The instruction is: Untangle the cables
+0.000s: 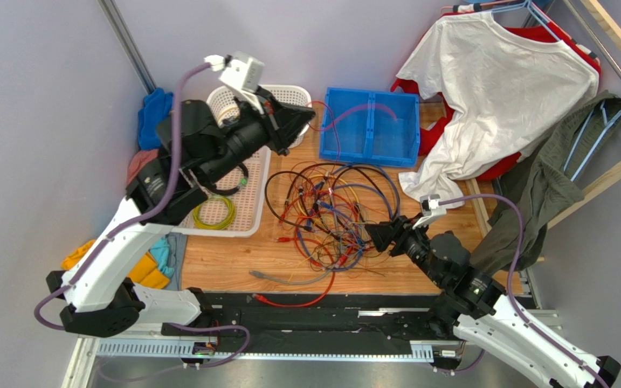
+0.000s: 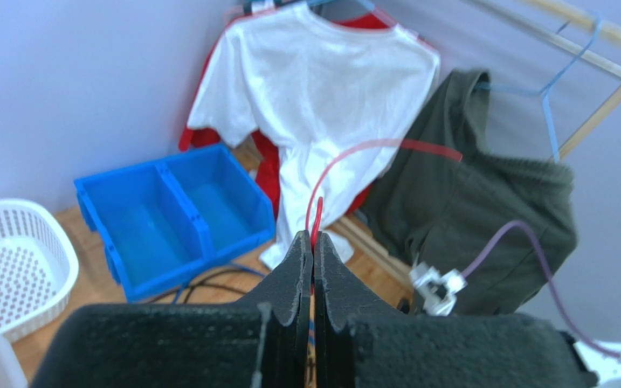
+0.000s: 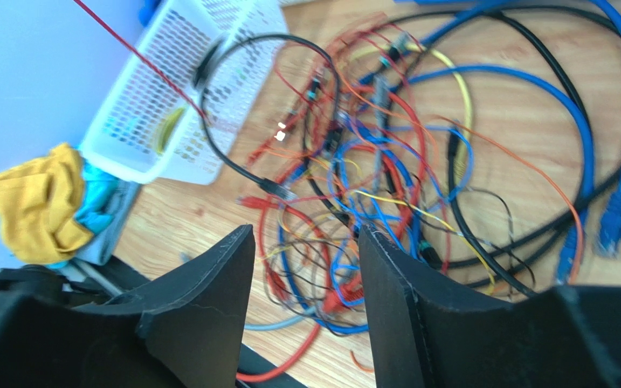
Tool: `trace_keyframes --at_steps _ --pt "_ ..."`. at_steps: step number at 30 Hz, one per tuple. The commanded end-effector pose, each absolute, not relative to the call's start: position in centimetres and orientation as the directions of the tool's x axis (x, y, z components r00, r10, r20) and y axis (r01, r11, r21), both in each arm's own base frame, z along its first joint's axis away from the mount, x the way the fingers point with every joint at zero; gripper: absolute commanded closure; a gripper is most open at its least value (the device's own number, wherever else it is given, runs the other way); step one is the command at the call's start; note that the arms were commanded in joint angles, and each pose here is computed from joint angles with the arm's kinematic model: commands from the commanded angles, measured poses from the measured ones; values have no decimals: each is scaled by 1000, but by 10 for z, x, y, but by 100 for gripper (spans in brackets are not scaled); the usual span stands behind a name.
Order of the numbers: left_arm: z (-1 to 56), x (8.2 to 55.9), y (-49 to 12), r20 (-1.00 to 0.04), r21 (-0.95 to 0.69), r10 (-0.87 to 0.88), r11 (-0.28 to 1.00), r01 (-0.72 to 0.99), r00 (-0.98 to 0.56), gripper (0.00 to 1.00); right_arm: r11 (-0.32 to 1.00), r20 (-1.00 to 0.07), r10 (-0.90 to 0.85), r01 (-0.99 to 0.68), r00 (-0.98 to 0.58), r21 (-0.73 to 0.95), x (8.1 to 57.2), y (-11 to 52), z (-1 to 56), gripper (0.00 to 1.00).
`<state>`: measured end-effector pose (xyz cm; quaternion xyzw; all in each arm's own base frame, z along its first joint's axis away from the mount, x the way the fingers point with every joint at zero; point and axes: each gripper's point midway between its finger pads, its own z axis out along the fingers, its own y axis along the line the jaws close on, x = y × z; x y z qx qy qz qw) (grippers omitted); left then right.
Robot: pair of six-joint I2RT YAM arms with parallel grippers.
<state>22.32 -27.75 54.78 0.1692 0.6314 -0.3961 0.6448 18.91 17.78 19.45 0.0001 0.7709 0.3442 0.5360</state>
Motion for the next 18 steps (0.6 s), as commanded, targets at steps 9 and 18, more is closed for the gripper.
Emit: trace_keyframes --at_steps 9,18 --pt "520 226 -289 -964 -262 -205 634 727 -168 100 613 -892 337 -649 -301 450 193 233 283 31" --pt "526 224 -287 -961 -272 -211 633 724 -177 100 589 -892 306 -671 -332 451 205 269 259 30"
